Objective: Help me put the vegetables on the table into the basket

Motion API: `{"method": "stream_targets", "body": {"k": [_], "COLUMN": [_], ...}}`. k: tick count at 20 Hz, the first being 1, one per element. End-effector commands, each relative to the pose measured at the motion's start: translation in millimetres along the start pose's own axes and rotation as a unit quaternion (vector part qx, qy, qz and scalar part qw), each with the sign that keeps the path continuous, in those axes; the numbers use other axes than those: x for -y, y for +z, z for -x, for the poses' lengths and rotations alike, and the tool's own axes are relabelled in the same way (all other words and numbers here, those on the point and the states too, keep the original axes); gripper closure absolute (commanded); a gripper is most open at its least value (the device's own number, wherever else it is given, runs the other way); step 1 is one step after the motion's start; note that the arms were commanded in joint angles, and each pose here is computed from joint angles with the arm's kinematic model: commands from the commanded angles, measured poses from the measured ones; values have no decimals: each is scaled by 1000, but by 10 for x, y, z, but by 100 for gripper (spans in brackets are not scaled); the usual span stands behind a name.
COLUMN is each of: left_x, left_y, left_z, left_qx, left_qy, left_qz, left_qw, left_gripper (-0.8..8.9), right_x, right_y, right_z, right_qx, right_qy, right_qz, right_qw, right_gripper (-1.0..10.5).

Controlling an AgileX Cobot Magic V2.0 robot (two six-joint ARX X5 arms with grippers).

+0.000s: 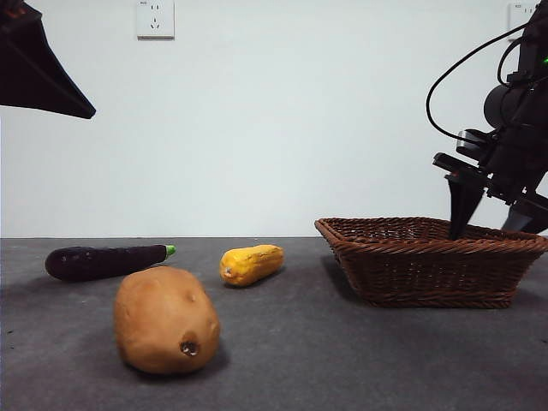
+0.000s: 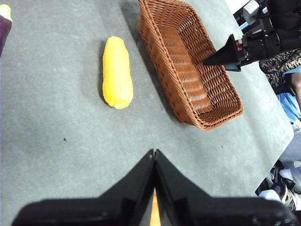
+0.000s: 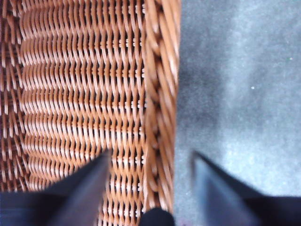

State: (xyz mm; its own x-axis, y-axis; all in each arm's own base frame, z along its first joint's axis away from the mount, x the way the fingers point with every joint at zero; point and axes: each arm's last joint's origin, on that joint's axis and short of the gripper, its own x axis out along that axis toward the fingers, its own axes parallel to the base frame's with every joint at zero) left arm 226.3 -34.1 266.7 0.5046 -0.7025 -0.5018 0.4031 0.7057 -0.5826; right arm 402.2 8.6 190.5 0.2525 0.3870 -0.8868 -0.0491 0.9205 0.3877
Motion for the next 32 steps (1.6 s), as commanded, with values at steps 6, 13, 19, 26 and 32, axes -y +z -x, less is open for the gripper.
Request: {"method": "stream_targets", "body": {"k": [6,13,19,26,32], "left_x": [-15,209,491,456,395], "left_y": [-8,257,578,862,862], "left_z": [-24,-131,-709,-1549,-2134], "left_qx": [-1,-84,-168,-218,-237], "left_qy": [20,89,135,140,174], "left_qz": [-8,-27,-105,-164,-187], "left_qw": [1000,992,971,952,937], "left_gripper": [818,812,294,119,121], "right_x": [36,34,-336,-582,-591], "right_y": [13,-72,-429,-870,-987], "right_z": [-56,556,1400,2001,2064], "right_qx": [-2,32,80,127,110], "right_qy": [-14,53,38,-20,-58], "right_qz": [3,-17,29,46,49], "right_qw": [1000,998,996,991,991], "right_gripper": [963,963,963,963,963]}}
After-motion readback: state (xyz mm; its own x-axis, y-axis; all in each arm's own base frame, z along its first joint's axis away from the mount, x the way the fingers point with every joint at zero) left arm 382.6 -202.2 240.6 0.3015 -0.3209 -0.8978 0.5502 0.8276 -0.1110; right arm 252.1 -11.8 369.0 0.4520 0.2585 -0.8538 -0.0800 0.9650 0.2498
